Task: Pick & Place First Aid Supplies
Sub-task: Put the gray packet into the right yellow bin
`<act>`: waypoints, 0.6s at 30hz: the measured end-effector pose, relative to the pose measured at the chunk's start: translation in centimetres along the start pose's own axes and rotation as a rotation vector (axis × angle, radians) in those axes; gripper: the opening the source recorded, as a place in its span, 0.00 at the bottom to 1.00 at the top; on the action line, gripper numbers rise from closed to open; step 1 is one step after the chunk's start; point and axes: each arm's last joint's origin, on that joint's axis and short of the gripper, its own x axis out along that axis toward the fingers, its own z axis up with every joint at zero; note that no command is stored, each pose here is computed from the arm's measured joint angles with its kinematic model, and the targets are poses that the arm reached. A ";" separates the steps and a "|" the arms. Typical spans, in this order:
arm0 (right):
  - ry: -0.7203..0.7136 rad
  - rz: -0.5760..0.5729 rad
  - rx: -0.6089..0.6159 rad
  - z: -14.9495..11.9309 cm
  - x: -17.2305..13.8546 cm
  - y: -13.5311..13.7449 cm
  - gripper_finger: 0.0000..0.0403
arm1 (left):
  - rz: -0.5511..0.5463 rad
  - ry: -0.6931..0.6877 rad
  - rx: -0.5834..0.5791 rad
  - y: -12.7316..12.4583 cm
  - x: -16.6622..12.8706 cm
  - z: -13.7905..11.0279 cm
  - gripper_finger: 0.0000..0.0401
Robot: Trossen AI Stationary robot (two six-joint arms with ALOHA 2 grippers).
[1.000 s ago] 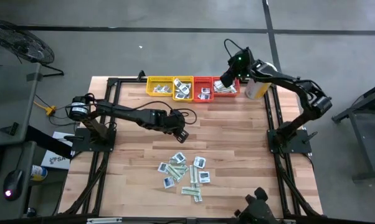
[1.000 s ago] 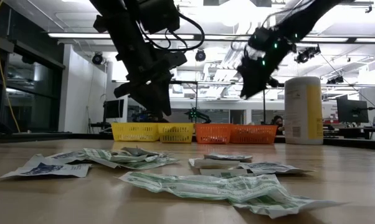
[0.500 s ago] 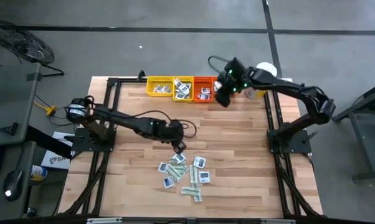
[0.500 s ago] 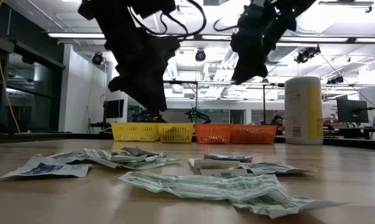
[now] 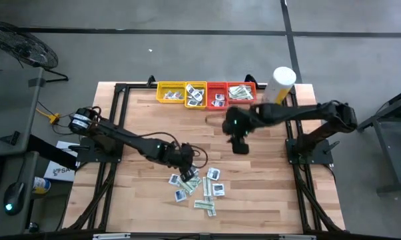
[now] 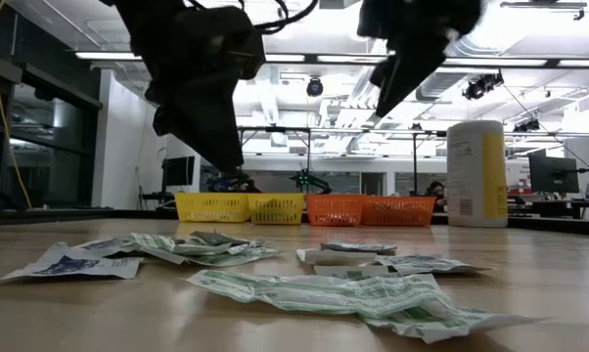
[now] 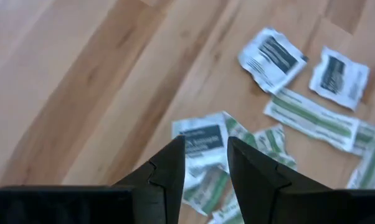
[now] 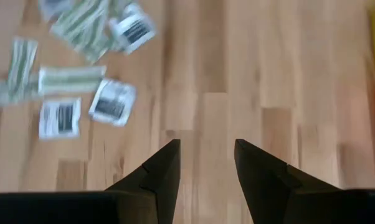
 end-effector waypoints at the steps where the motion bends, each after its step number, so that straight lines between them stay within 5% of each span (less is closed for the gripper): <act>1: 0.003 -0.005 -0.060 0.0 0.1 0.9 0.36 | -0.004 0.002 0.007 -0.2 -0.1 -0.2 0.30; 5: 0.001 -0.044 -0.190 0.1 0.6 3.9 0.36 | -0.020 0.012 0.027 -1.0 -0.4 -1.0 0.30; 15: 0.032 -0.055 -0.056 0.4 6.1 7.5 0.48 | -0.019 0.058 0.035 -2.3 -1.0 -3.1 0.30; 18: 0.088 0.013 -0.100 0.0 7.9 8.4 0.54 | -0.017 0.070 0.040 -2.6 -1.2 -3.6 0.30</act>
